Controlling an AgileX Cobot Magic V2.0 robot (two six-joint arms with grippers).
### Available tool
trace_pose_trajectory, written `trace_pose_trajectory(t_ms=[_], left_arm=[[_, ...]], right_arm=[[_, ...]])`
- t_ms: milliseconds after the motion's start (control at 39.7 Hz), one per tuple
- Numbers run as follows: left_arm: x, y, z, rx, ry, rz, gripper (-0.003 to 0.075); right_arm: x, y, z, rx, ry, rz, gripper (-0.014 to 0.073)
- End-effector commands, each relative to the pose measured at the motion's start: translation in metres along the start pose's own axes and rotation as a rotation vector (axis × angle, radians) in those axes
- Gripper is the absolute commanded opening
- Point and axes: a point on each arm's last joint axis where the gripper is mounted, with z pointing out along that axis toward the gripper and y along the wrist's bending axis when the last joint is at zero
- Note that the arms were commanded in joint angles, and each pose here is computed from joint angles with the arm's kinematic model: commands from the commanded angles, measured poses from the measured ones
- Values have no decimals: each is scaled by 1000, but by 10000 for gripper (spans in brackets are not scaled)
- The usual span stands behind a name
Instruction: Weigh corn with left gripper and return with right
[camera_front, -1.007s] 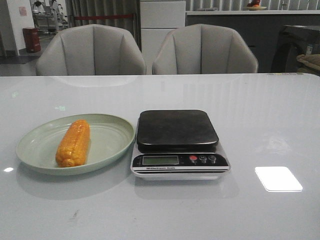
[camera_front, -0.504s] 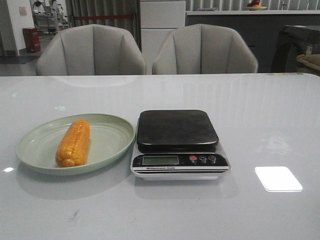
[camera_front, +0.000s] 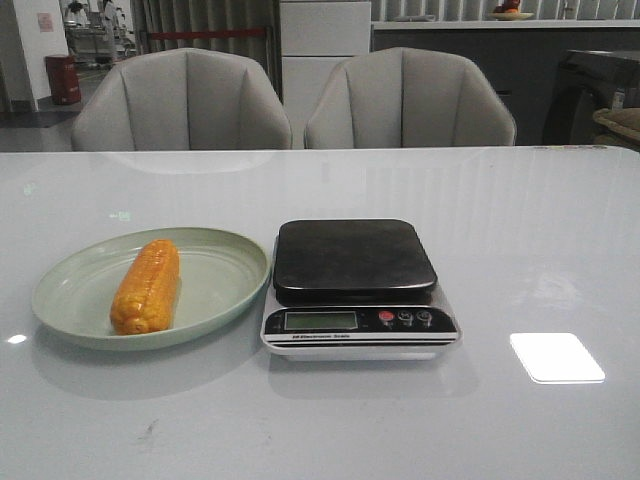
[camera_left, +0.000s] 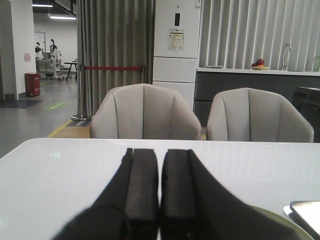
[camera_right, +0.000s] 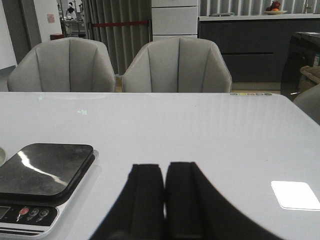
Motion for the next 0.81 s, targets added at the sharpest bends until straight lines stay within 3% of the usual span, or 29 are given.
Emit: trace_pose_trajectory(t_ms=[0,201,378,781], left_arm=[[-33,-2,1,4,-73,-2,113],[-66,-3,12,-24,108,16,113],[-75,-3,26,-43,271,15,113],[-68,-3,36,-47,334,14,113]], right_arm=[[-5,0,-1,-5,-93,-17,166],[-5,0,-1,-5,-93,-17,166],[-5,0,-1,-5,-93,-17,166],[-5,0,-1,-5,-93,-17,166]])
